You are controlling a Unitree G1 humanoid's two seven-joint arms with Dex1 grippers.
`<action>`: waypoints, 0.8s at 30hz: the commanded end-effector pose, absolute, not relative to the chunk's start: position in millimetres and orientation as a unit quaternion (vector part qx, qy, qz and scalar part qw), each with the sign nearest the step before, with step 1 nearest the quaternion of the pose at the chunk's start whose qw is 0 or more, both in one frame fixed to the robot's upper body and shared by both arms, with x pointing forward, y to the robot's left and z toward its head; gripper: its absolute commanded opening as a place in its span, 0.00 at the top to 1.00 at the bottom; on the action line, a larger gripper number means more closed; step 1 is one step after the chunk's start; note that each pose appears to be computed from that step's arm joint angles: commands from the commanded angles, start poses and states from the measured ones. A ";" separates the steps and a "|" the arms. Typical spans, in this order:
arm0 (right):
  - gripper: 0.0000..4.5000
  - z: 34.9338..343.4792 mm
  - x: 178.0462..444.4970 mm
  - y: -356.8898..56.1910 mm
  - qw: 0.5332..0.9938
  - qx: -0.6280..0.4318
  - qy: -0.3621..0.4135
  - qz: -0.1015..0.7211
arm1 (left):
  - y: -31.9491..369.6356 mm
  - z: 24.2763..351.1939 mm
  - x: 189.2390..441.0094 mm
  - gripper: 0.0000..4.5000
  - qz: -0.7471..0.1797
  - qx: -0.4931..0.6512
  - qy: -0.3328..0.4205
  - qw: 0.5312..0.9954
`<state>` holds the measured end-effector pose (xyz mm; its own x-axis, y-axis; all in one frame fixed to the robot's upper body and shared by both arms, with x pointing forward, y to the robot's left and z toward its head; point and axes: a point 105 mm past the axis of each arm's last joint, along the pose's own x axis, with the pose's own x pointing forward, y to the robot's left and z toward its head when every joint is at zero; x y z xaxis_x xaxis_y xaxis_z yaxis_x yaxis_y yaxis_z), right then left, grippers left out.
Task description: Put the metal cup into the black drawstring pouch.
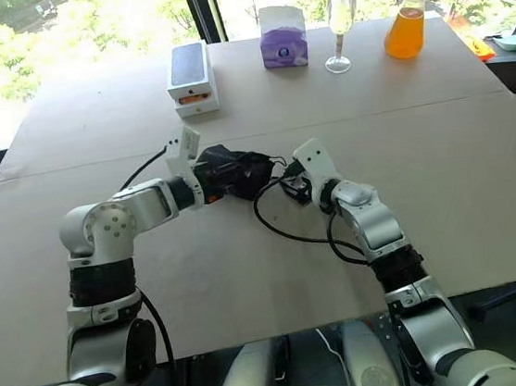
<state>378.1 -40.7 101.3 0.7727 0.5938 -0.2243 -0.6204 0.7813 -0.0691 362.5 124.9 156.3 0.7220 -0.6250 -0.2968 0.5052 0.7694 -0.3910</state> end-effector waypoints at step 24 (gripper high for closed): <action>0.28 106.0 369.2 -33.2 0.950 -0.022 0.107 0.292 | 132.4 172.5 367.7 1.00 -0.298 -0.132 0.181 0.928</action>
